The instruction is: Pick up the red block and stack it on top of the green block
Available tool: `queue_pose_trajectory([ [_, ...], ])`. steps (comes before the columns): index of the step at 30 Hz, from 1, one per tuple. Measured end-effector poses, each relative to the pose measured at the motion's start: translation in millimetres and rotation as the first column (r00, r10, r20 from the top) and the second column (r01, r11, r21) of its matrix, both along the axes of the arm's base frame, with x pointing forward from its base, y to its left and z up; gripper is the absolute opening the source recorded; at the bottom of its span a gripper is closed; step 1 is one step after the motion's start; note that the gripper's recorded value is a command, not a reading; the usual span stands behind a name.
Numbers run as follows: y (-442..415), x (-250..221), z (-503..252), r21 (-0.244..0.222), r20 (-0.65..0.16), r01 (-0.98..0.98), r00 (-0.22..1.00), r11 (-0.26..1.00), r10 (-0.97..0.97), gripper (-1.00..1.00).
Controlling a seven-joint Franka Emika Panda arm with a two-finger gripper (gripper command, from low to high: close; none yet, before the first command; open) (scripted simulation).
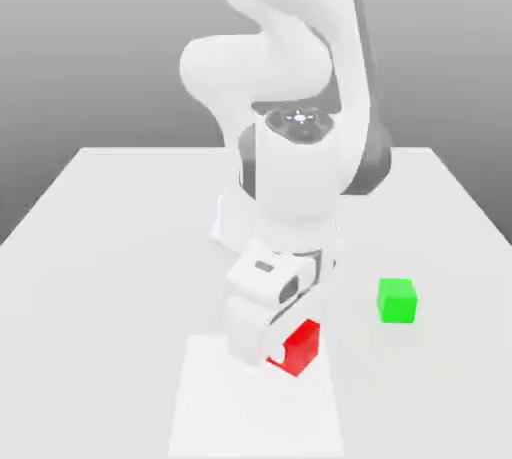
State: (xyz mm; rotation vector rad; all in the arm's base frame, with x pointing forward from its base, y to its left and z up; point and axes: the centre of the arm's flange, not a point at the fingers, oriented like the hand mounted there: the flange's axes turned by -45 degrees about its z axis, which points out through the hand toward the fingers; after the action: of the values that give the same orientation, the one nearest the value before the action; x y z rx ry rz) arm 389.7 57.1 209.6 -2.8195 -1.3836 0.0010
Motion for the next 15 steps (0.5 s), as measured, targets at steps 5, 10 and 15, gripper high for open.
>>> queue_pose_trajectory([
  [5, 66, -34, 21, 0.001, -0.004, 0.134, 0.991, 0.991, -0.134, -1.0],
  [10, 117, -81, 33, -0.001, -0.006, 0.299, 0.954, 0.954, -0.299, -1.0],
  [15, 156, -137, 37, -0.002, -0.002, 0.446, 0.895, 0.895, -0.446, -1.0],
])
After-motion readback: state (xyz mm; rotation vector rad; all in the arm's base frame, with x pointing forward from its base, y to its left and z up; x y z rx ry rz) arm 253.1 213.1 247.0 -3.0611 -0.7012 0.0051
